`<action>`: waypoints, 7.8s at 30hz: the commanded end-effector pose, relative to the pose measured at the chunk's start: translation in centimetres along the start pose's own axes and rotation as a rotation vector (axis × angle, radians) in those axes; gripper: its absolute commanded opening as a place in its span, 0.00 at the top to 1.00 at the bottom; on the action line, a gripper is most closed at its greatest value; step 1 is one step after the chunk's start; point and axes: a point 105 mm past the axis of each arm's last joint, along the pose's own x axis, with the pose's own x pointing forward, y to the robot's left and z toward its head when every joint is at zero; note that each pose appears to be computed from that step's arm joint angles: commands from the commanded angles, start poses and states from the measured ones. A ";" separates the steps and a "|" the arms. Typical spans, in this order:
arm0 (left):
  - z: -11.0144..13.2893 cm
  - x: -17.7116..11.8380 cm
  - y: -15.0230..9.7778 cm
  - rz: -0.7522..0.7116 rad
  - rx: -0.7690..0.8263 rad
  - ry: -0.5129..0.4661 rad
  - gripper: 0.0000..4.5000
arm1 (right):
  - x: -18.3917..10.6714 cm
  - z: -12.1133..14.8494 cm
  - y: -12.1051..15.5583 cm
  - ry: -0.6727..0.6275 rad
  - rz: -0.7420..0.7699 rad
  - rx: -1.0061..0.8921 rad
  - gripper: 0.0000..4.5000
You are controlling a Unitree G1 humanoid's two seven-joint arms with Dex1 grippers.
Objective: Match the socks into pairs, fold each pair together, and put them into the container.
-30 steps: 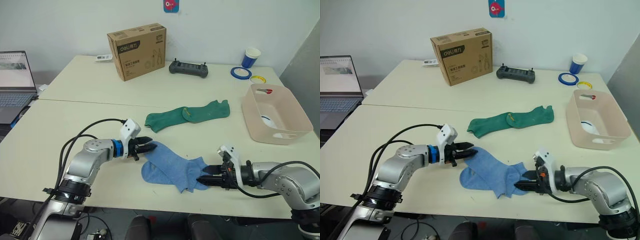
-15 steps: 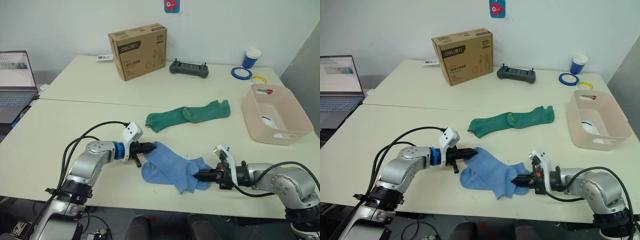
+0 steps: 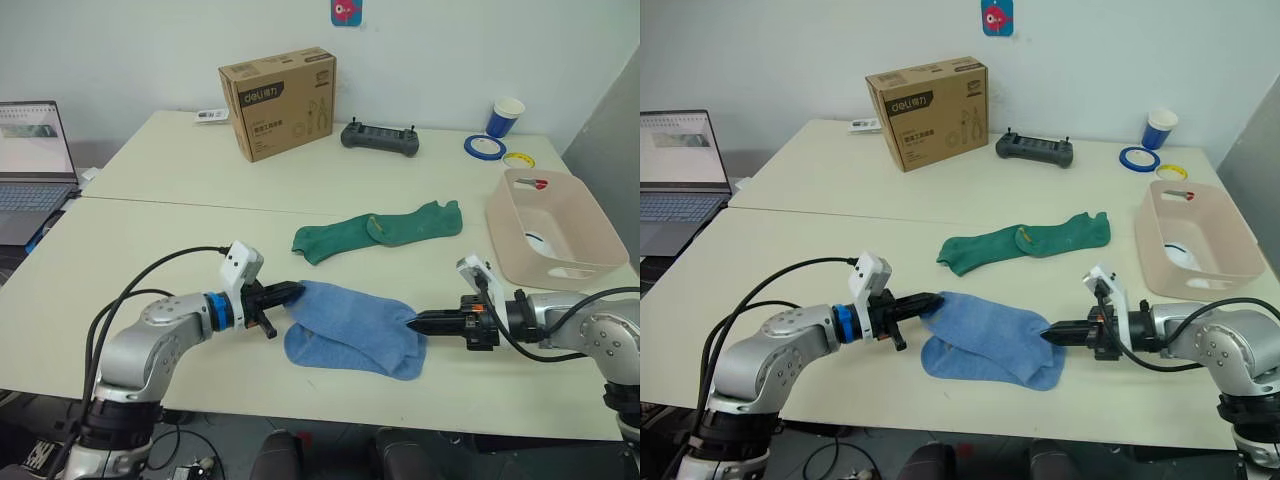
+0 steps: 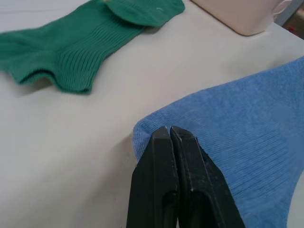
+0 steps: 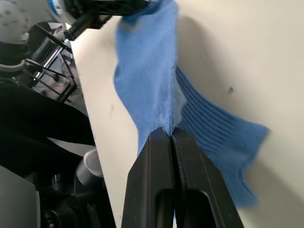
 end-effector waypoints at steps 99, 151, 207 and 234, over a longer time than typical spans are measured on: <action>-2.0 -0.9 -2.4 -0.257 0.921 0.067 1.00 | 3.3 -0.2 0.2 -0.045 0.017 -1.521 1.00; 0.8 -4.4 -5.1 -0.494 0.205 0.309 1.00 | 1.2 1.4 3.2 -0.147 0.207 -0.197 1.00; -1.7 -0.5 -4.3 -0.411 0.909 0.177 0.22 | 1.6 -3.6 0.6 0.113 0.049 -1.104 0.13; -1.6 -1.3 -4.1 -0.441 0.847 0.164 0.70 | 2.0 -3.9 0.4 0.143 0.068 -1.198 0.64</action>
